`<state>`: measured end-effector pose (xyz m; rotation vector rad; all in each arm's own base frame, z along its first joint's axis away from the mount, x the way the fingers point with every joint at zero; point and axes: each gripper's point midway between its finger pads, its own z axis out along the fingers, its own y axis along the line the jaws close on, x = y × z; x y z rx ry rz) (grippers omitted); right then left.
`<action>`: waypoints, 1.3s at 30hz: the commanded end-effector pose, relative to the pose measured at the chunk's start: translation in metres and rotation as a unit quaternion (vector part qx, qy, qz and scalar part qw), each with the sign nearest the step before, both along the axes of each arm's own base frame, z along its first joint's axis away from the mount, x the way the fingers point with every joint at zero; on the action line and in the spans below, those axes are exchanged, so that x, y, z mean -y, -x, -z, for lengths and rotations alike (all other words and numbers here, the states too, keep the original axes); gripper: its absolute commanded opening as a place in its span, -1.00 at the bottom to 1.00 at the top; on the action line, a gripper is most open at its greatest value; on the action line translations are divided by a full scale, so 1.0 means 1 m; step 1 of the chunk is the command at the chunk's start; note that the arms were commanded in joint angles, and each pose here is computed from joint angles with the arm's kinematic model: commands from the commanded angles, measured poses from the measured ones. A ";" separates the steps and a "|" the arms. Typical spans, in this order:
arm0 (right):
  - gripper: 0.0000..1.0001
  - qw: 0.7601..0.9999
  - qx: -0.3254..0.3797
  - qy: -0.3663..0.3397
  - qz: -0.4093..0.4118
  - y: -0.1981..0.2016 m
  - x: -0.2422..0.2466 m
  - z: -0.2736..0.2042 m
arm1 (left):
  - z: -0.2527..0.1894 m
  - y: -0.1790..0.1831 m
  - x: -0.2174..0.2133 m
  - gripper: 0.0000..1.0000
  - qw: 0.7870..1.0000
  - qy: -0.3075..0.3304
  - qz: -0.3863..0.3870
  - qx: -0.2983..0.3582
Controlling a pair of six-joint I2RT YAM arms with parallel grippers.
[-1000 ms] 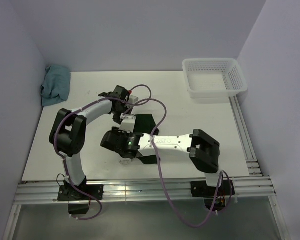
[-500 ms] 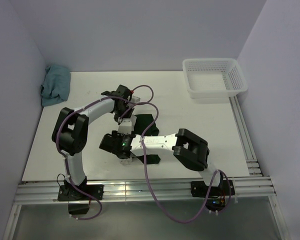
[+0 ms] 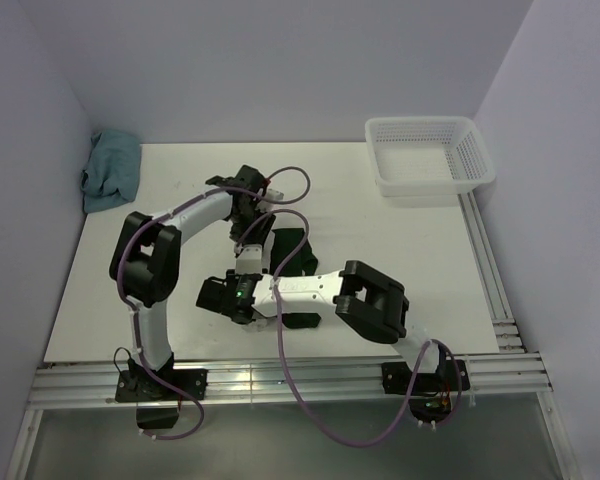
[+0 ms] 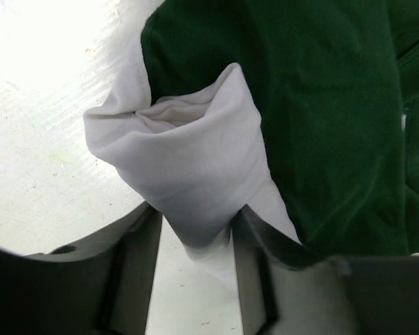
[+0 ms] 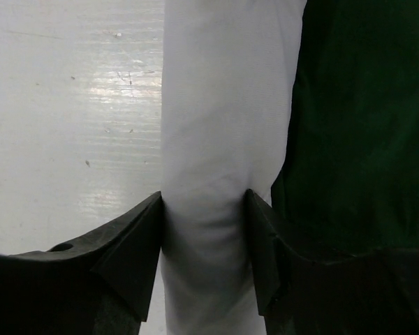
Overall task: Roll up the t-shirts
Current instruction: Roll the tshirt
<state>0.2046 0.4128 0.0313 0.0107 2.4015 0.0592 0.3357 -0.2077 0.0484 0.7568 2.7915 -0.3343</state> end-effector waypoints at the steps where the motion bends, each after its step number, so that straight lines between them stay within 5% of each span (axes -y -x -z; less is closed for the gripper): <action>1: 0.08 0.997 -0.073 0.036 -0.012 0.039 0.009 0.033 | -0.015 -0.017 0.012 -0.01 0.999 0.026 0.006 0.024; 8: -0.28 0.997 -0.071 -0.013 -0.019 0.043 0.013 0.038 | -0.053 -0.032 0.017 0.39 0.994 0.104 0.005 0.031; 13: -0.53 0.982 -0.056 -0.180 -0.035 0.038 0.005 0.018 | -0.075 -0.039 0.006 0.41 0.987 0.160 0.008 0.021; 21: -0.57 0.879 -0.050 -0.467 -0.077 0.026 -0.002 -0.029 | -0.069 -0.015 -0.002 0.45 0.971 0.235 0.045 -0.011; 26: -0.61 0.862 -0.074 -0.498 -0.062 0.020 0.007 -0.004 | -0.046 -0.006 -0.001 0.48 0.968 0.244 0.055 -0.020; 33: -0.64 0.805 -0.090 -0.583 -0.051 0.018 0.007 -0.005 | -0.012 -0.001 0.003 0.49 0.964 0.260 0.045 -0.028; 37: -0.64 0.810 -0.098 -0.577 -0.040 0.017 0.010 0.002 | -0.002 -0.012 0.003 0.42 0.968 0.250 0.015 -0.024; 39: -0.65 0.832 -0.110 -0.544 -0.029 0.018 0.014 0.018 | 0.001 -0.020 -0.001 0.27 0.973 0.232 -0.001 -0.011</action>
